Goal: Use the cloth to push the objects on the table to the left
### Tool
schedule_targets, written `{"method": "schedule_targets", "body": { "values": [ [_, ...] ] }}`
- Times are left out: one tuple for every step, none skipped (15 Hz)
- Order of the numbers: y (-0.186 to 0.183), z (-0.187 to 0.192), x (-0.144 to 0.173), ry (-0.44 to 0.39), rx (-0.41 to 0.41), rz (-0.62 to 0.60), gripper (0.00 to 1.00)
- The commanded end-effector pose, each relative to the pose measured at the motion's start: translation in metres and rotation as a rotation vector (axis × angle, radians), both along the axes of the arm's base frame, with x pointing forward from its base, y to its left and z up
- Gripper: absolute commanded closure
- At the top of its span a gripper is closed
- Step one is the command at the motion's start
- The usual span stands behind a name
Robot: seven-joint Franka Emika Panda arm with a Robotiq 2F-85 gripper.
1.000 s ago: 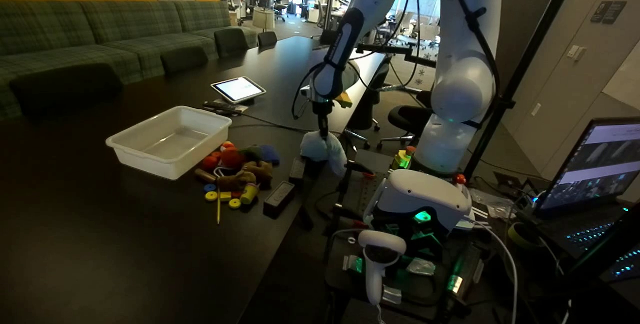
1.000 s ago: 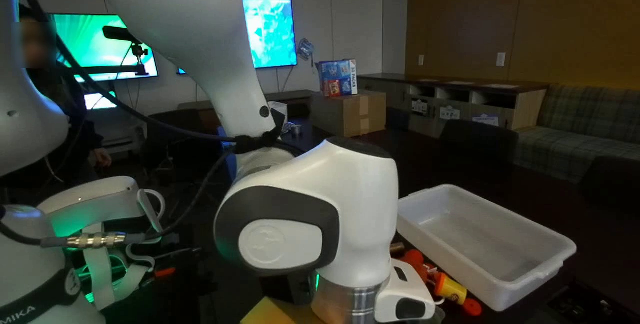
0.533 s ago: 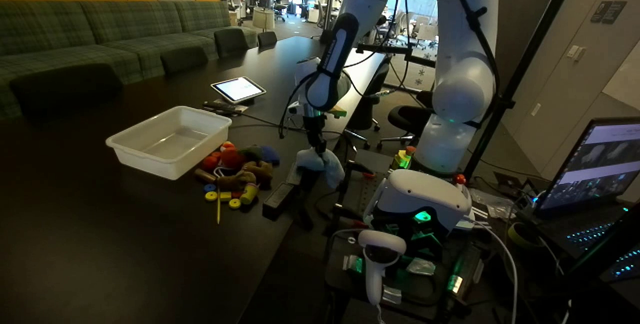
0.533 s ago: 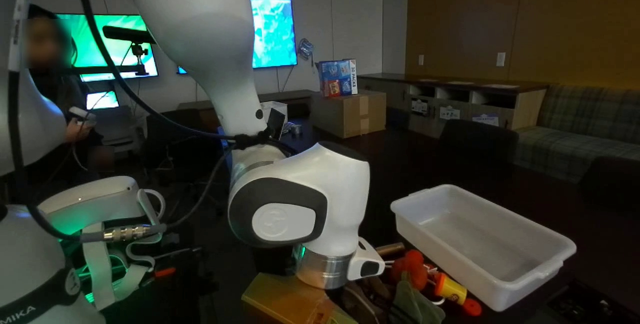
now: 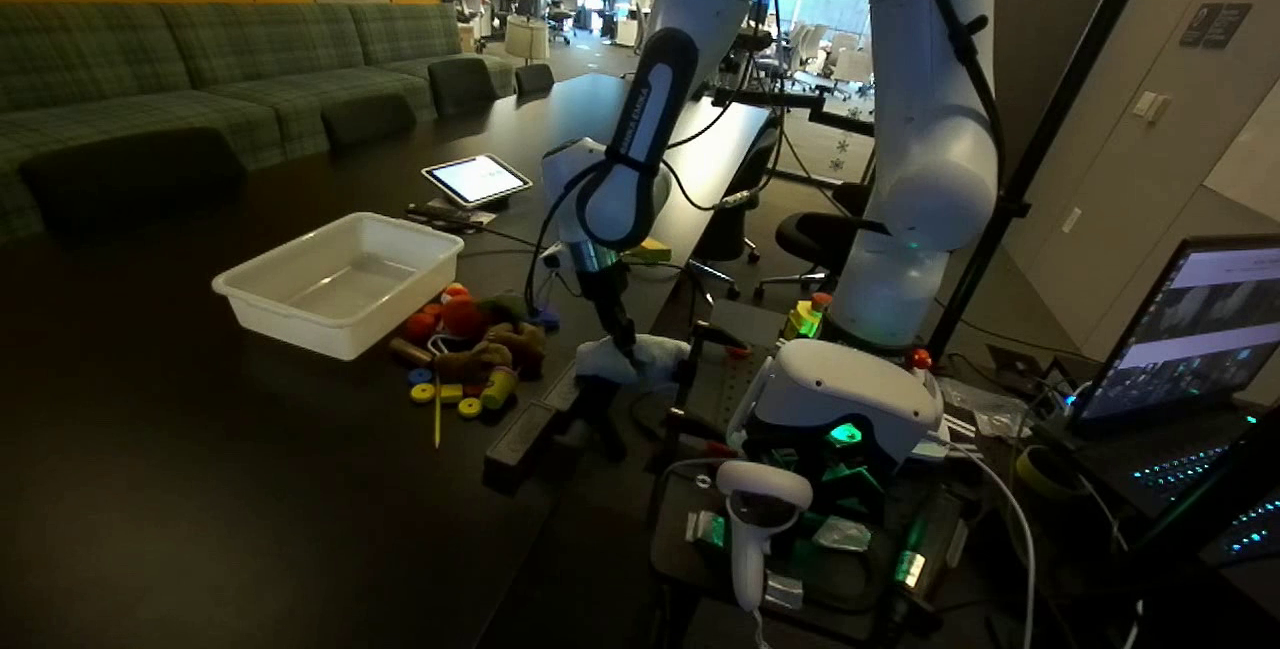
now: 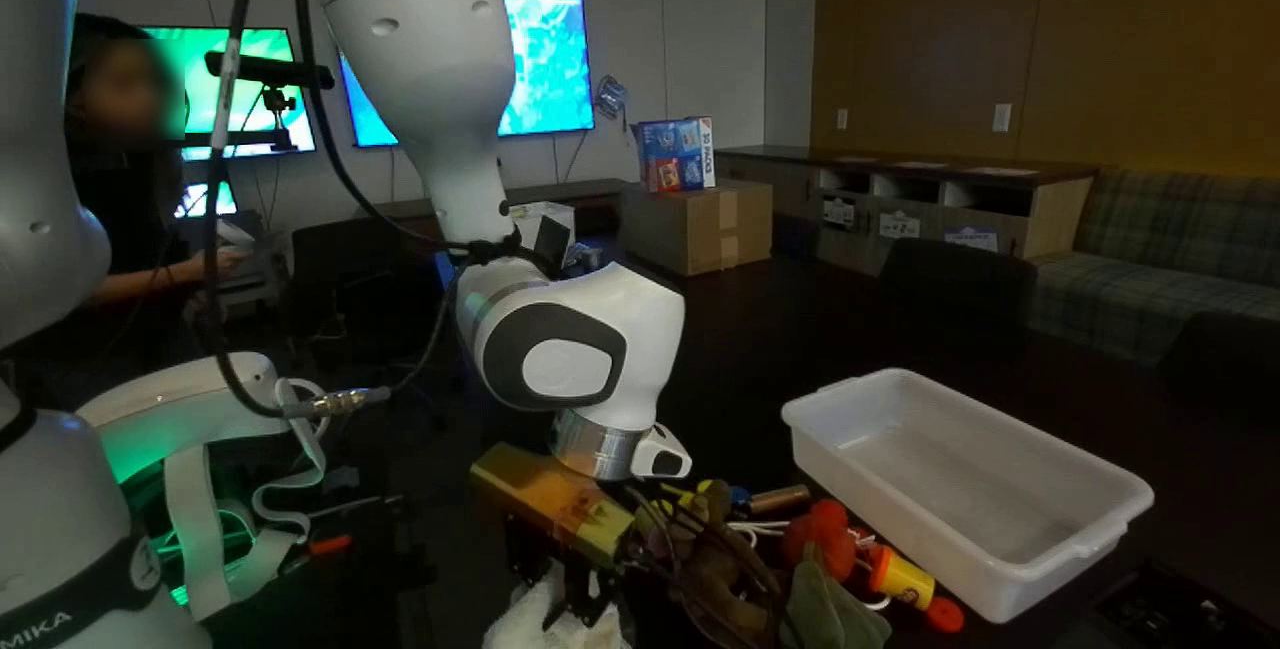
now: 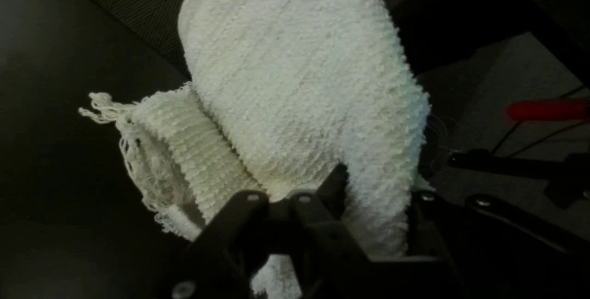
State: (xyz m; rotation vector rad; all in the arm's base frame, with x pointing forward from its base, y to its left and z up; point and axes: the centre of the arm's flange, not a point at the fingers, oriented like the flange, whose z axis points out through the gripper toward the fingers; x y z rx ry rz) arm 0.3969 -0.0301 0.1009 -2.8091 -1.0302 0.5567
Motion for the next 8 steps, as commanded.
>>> {"method": "schedule_targets", "body": {
  "values": [
    [0.055,-0.008,0.018,0.014,-0.020,-0.112,0.93],
    [0.073,-0.009,0.023,-0.003,-0.023,-0.152,0.93],
    [0.093,-0.016,0.027,-0.025,-0.018,-0.185,0.93],
    [0.111,-0.016,0.032,-0.042,-0.018,-0.210,0.93],
    [0.131,-0.020,0.035,-0.064,-0.017,-0.229,0.93],
    [0.150,-0.022,0.039,-0.080,-0.011,-0.242,0.93],
    [0.170,-0.024,0.041,-0.092,-0.005,-0.247,0.93],
    [0.189,-0.023,0.041,-0.106,0.002,-0.250,0.93]
  ]
}}
